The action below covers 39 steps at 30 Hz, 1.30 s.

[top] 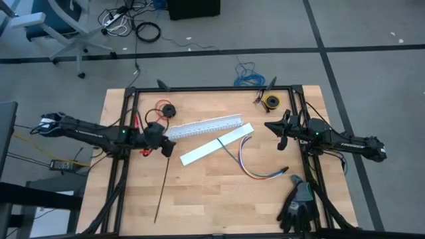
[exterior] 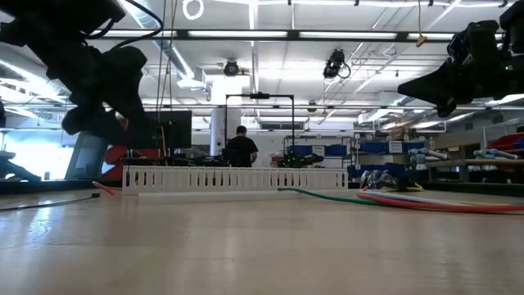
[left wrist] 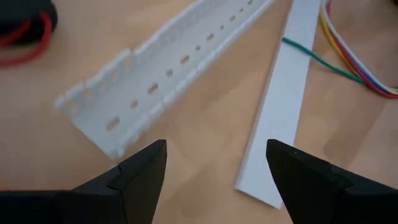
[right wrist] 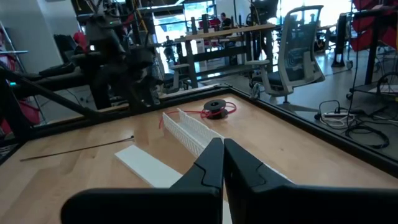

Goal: Ziptie cables
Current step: Prepare the black zip tie

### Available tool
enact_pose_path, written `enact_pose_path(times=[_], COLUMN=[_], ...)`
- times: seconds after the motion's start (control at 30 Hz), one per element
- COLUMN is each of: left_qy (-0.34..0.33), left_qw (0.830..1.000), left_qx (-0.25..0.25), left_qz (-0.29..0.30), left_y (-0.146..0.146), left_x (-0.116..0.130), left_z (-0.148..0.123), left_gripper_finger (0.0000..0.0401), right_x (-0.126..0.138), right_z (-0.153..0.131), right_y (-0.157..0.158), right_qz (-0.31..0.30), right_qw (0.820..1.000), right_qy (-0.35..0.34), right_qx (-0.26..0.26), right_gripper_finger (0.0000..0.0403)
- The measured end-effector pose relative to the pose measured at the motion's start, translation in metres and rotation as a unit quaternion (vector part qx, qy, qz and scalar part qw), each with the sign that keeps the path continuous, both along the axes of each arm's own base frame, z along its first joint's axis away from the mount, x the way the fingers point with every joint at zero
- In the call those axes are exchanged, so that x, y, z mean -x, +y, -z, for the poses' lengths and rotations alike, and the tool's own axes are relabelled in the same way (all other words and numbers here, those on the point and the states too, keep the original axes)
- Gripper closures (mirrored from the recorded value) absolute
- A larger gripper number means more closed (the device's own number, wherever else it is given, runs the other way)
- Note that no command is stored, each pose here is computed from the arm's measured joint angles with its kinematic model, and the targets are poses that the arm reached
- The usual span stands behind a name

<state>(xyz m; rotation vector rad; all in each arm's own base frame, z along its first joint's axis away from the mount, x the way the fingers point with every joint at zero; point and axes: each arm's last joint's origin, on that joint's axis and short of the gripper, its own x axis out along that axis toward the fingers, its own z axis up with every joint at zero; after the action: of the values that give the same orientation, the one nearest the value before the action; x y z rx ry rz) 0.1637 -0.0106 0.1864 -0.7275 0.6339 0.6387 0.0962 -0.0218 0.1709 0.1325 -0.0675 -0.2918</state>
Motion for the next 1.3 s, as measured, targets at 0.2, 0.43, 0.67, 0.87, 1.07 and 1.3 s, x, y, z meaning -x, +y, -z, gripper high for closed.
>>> enact_pose_path(times=[0.2, 0.43, 0.67, 0.87, 1.07, 1.3], left_qy=[0.003, 0.015, 0.062, 0.127, 0.116, 0.153], left_qw=[0.999, 0.999, 0.996, 0.988, 0.989, 0.984], left_qx=[0.028, 0.033, 0.021, 0.011, 0.037, 0.017], left_qz=[-0.031, -0.034, -0.055, -0.086, -0.08, -0.086], left_y=[-0.025, -0.056, -0.074, -0.079, -0.086, -0.087], left_x=[-0.002, -0.006, -0.013, -0.016, -0.026, -0.029], left_z=[0.012, 0.024, 0.034, 0.037, 0.045, 0.062], left_gripper_finger=[0.0115, 0.0115, 0.0115, 0.013, 0.0147, 0.0157], right_x=[0.0, 0.0, 0.0, 0.0, 0.0, 0.0], right_z=[0.0, 0.0, 0.0, 0.0, 0.0, 0.0], right_y=[0.0, 0.0, 0.0, 0.0, 0.0, 0.0], right_qz=[0.0, 0.0, 0.0, 0.0, 0.0, 0.0], right_qw=[1.0, 1.0, 1.0, 1.0, 1.0, 1.0], right_qy=[0.0, 0.0, 0.0, 0.0, 0.0, 0.0], right_qx=[0.0, 0.0, 0.0, 0.0, 0.0, 0.0], right_gripper_finger=[0.0399, 0.0399, 0.0399, 0.0399, 0.0399, 0.0399])
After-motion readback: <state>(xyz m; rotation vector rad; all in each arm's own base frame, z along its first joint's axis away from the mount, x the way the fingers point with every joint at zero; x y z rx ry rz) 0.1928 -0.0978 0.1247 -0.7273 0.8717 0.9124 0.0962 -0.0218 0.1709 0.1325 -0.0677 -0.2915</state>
